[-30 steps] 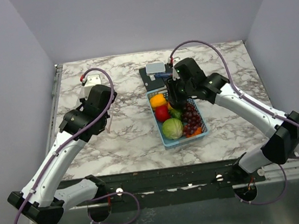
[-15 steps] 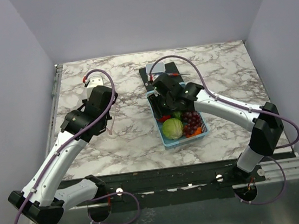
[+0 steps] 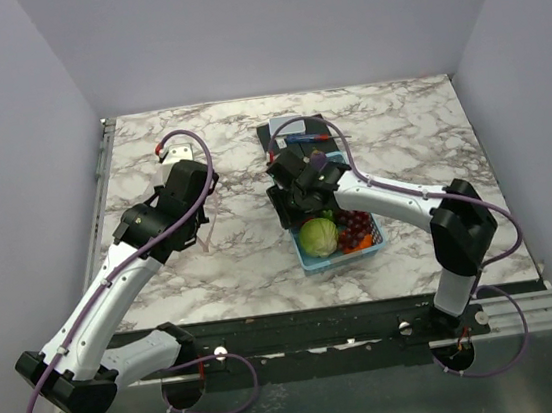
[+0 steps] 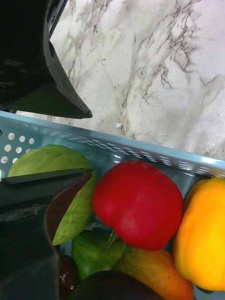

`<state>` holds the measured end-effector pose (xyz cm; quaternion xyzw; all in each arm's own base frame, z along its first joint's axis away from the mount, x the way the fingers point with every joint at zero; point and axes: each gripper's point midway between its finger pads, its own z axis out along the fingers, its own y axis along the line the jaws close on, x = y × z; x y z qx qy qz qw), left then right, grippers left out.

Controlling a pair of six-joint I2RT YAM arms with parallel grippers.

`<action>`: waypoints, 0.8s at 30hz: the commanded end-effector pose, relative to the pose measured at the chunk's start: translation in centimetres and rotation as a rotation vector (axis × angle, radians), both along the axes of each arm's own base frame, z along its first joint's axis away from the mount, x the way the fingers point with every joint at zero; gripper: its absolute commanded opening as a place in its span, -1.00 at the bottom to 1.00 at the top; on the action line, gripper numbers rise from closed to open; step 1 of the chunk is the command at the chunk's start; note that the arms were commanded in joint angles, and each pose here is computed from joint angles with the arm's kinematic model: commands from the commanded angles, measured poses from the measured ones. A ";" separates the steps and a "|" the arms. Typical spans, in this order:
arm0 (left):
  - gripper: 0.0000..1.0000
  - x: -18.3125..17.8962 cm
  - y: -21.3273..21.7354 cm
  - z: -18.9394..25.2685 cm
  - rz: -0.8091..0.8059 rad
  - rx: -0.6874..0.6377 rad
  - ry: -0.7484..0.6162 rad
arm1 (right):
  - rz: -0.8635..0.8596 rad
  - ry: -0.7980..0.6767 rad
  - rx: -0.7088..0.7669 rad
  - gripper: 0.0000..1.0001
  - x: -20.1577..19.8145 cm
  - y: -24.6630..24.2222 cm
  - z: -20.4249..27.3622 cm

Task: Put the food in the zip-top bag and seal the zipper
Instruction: Move the bin to the center of the board.

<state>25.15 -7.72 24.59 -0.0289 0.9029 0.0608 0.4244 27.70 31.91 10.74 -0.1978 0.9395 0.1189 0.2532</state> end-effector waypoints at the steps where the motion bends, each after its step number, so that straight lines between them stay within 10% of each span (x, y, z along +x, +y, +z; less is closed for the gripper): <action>1: -1.00 -0.3 -0.3 -0.1 -0.008 -0.035 0.001 | -0.038 -0.007 -0.015 0.05 0.5 0.1 -1.4; 12: -1.00 -0.4 -0.8 -0.7 -0.018 -0.049 0.020 | -0.064 0.007 -0.059 -0.21 0.8 0.0 -3.6; 24: -1.00 -0.2 -1.9 -1.4 -0.042 -0.083 0.048 | -0.143 -0.061 -0.134 -0.95 1.1 -3.0 -4.0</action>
